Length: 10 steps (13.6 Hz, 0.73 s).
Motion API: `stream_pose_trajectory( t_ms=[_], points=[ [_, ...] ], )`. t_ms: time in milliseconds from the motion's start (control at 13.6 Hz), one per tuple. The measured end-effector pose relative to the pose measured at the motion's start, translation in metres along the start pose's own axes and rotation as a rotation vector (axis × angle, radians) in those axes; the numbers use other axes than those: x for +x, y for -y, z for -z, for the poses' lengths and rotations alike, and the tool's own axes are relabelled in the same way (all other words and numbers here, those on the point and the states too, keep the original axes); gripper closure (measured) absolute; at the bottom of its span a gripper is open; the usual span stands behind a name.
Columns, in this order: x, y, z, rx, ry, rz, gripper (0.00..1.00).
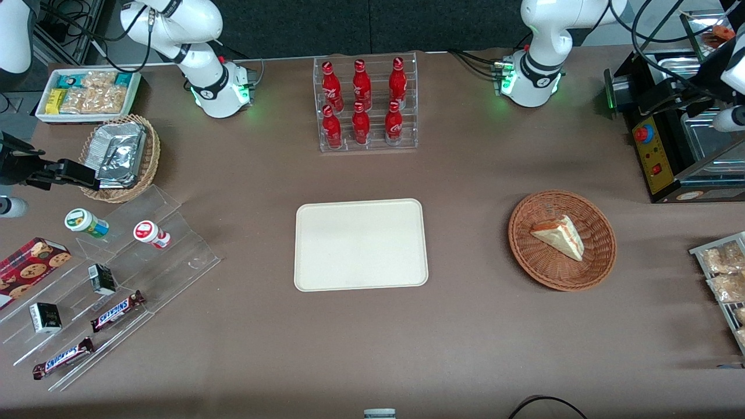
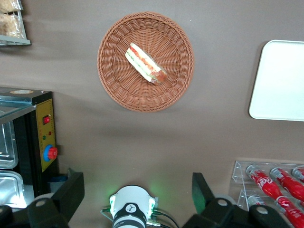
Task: Place sandwich from basket to tray
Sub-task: 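Move the left gripper over the wicker basket toward the wrapped sandwich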
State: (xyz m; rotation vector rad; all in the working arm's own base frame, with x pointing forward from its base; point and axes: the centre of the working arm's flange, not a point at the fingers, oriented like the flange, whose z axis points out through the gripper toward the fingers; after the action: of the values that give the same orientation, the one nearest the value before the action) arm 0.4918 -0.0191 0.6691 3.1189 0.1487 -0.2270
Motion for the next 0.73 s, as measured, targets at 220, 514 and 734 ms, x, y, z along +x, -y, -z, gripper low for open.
stream_pose_trajectory(
  t_ms=[220,514,734],
  points=[
    [0.004,-0.003,-0.004,0.011,0.006,-0.003,0.0],
    [0.059,0.004,-0.065,0.093,0.027,0.181,0.0],
    [0.107,0.0,-0.155,0.101,0.014,0.408,0.0]
  ],
)
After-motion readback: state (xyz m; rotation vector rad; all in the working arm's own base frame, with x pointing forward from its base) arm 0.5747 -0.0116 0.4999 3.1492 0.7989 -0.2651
